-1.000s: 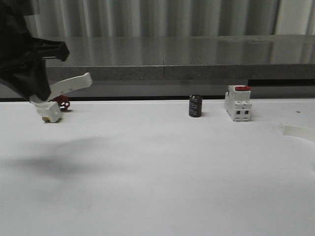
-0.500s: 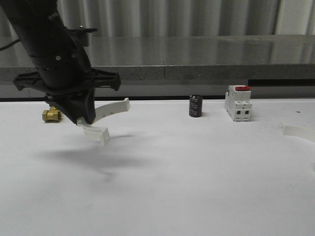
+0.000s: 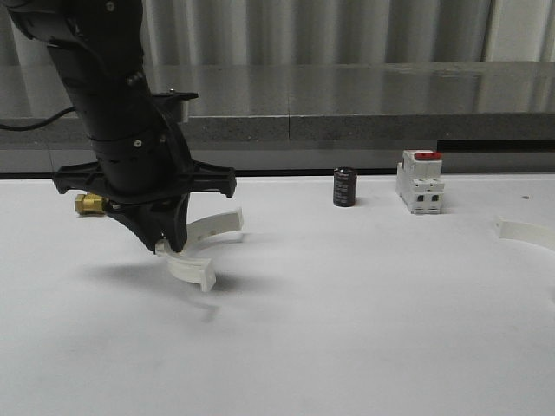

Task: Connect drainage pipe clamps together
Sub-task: 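Lift and carry the clamp half toward the table center, lower it, then open the left gripper and raise it away from the clamp half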

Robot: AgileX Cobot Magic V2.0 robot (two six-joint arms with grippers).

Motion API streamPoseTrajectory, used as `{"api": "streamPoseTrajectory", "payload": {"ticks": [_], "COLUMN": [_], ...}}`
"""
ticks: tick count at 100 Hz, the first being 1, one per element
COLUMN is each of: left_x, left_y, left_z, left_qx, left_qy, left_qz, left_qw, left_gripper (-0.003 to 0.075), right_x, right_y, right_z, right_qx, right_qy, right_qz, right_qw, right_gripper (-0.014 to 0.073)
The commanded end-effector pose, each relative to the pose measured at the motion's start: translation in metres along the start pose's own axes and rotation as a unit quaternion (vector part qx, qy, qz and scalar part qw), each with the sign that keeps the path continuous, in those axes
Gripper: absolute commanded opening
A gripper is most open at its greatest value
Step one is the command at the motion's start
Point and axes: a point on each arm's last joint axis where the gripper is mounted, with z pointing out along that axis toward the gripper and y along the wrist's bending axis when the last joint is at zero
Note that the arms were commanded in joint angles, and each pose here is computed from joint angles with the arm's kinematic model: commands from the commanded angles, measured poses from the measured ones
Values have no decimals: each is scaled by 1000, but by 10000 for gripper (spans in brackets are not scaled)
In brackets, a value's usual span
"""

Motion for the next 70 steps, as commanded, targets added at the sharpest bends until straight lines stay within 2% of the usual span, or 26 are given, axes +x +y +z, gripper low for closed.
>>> {"api": "streamPoseTrajectory", "payload": {"ticks": [1,34,41,50,70], "left_x": [-12,-6,-6,-5,-5], "left_y": [-6,-13,-12,-12,-12], "left_z": [-20,-8,-8,-8,-9], "left_qx": [18,17,17,14,13], "left_qy": [-44,-23,-21,-14,-9], "left_qz": [-9,-9,-9,-10,-12], "left_qw": [999,1000,1000,1000,1000], "left_gripper": [83,87,121,244,669], "right_x": [-14,-14,-14,-14,-14], "right_y": [1,1,1,1,1], "right_z": [-3,-3,-3,-3,-3], "right_qx": [-3,-3,-3,-3,-3], "right_qy": [-56,-56,-56,-56,-56], "right_qz": [-4,-4,-4,-4,-4], "right_qw": [998,998,998,998,998], "right_gripper": [-69,-69,-69,-69,-69]}}
